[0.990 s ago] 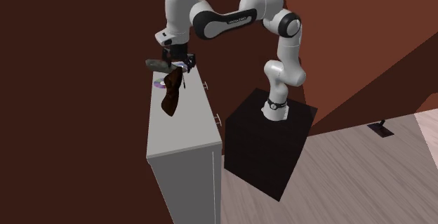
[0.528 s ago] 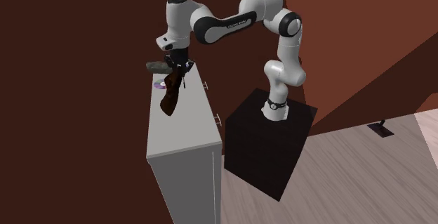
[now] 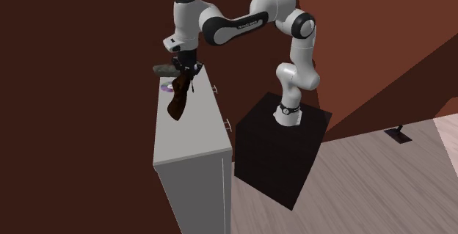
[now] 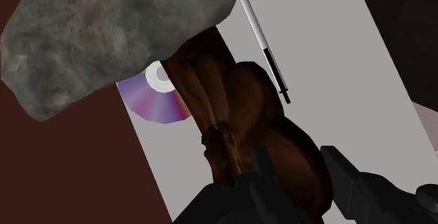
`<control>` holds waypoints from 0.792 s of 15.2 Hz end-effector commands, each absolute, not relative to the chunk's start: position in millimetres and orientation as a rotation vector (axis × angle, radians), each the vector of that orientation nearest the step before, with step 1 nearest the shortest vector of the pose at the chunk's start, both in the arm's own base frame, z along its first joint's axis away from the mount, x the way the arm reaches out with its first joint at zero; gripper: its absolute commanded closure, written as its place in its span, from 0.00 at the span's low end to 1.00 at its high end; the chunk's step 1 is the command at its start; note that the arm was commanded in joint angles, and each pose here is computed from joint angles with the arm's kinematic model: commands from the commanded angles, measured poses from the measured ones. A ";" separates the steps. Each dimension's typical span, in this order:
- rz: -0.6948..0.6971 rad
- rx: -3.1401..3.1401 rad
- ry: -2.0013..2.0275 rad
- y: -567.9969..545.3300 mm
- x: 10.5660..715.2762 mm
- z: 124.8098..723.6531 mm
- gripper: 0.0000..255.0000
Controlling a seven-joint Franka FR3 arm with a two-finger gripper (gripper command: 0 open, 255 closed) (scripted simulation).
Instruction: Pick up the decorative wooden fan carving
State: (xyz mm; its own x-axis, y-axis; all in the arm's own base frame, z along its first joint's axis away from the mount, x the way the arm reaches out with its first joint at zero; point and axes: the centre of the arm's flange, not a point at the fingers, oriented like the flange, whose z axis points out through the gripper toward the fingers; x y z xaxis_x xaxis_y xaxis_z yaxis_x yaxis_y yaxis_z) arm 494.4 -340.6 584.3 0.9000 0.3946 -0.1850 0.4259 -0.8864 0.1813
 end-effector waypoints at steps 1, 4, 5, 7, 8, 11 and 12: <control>-0.210 2.847 0.623 -340.7 494.6 592.9 1.00; -0.210 2.847 0.623 -340.7 494.6 608.7 1.00; -0.210 2.847 0.623 -340.7 494.6 614.0 1.00; -0.210 2.847 0.623 -340.7 494.6 624.6 1.00; -0.210 2.847 0.623 -340.7 494.6 629.8 1.00; -0.210 2.847 0.623 -340.7 494.6 645.7 1.00; -0.210 2.847 0.623 -340.7 494.6 651.0 1.00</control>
